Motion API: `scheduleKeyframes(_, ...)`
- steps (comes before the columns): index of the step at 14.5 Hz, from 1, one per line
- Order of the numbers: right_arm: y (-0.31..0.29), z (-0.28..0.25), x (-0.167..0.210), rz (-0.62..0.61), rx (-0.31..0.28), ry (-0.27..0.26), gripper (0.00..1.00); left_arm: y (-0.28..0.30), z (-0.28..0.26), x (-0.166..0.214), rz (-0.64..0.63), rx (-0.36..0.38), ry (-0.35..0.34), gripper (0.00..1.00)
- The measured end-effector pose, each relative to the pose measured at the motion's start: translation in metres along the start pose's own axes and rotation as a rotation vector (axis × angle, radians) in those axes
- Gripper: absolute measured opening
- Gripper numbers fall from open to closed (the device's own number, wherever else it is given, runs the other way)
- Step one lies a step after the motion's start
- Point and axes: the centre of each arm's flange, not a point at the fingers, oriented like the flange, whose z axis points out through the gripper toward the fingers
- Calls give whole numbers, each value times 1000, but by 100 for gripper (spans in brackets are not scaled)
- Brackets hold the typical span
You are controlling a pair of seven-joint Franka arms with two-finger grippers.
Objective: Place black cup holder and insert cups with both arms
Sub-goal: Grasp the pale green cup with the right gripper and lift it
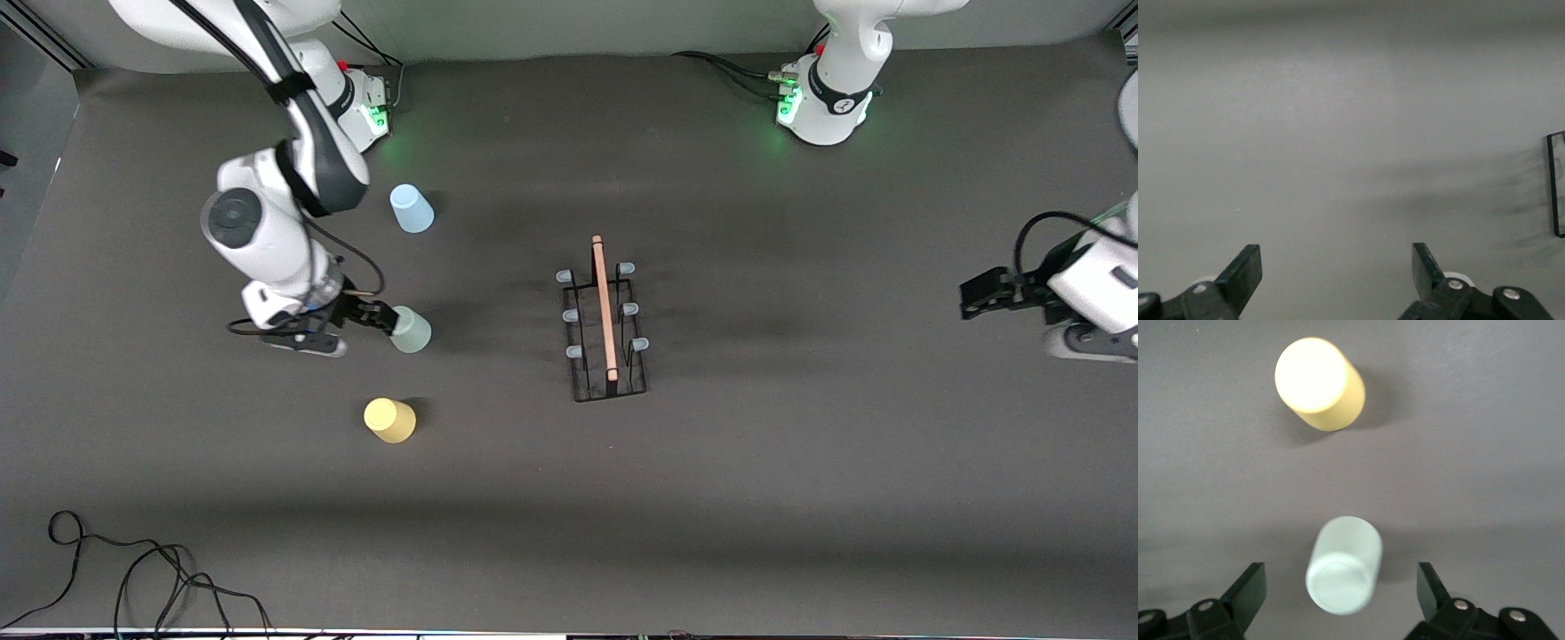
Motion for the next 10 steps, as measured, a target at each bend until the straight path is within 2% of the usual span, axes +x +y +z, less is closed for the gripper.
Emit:
scheduleKeyframes(2, -12, 29, -7, 7, 2, 2, 100, -12, -6, -2, 4, 2, 3, 100)
scheduleKeyframes(5, -14, 64, -13, 9, -16, -25, 100, -27, -7, -3, 19, 6, 2, 100)
scheduleKeyframes(10, -2, 91, -27, 12, -51, -76, 100, -36, -10, -10, 43, 5, -13, 100)
